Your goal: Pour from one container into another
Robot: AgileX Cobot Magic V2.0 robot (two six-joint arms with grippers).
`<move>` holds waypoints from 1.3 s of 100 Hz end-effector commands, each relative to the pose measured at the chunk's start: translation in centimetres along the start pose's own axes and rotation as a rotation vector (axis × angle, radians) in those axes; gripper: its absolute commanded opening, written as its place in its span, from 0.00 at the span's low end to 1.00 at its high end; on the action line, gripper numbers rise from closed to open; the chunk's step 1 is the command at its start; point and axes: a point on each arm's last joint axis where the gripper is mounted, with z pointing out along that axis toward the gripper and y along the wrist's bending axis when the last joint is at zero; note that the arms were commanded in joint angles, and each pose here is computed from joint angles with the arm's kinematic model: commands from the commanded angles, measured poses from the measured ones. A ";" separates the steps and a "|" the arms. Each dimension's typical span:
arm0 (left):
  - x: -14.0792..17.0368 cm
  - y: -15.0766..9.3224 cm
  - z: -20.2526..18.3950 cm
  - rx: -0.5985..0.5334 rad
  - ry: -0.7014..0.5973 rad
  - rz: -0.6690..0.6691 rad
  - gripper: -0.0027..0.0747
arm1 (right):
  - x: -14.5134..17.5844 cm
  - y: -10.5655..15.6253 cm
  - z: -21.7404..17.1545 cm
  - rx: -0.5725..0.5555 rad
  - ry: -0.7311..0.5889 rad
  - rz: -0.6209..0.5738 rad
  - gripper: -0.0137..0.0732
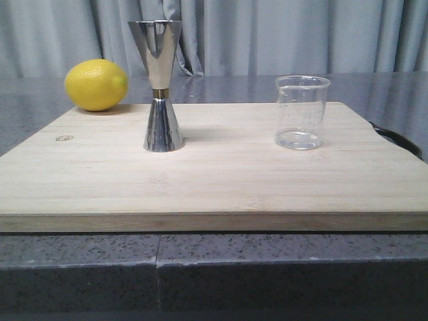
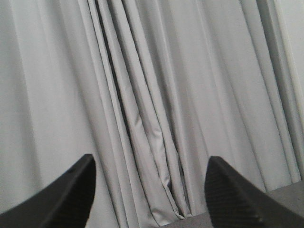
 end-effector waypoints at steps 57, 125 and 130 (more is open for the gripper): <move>5.1 -1.0 -2.4 0.012 0.056 -0.096 0.01 | 3.3 0.8 -3.6 -0.004 -0.029 -0.025 0.07; 4.9 -1.4 -2.7 0.098 0.044 -0.130 0.01 | 3.3 0.8 -3.6 -0.006 -0.031 -0.025 0.07; 4.9 -1.4 -2.7 0.098 0.044 -0.130 0.01 | 3.3 0.8 -3.6 -0.006 -0.031 -0.025 0.07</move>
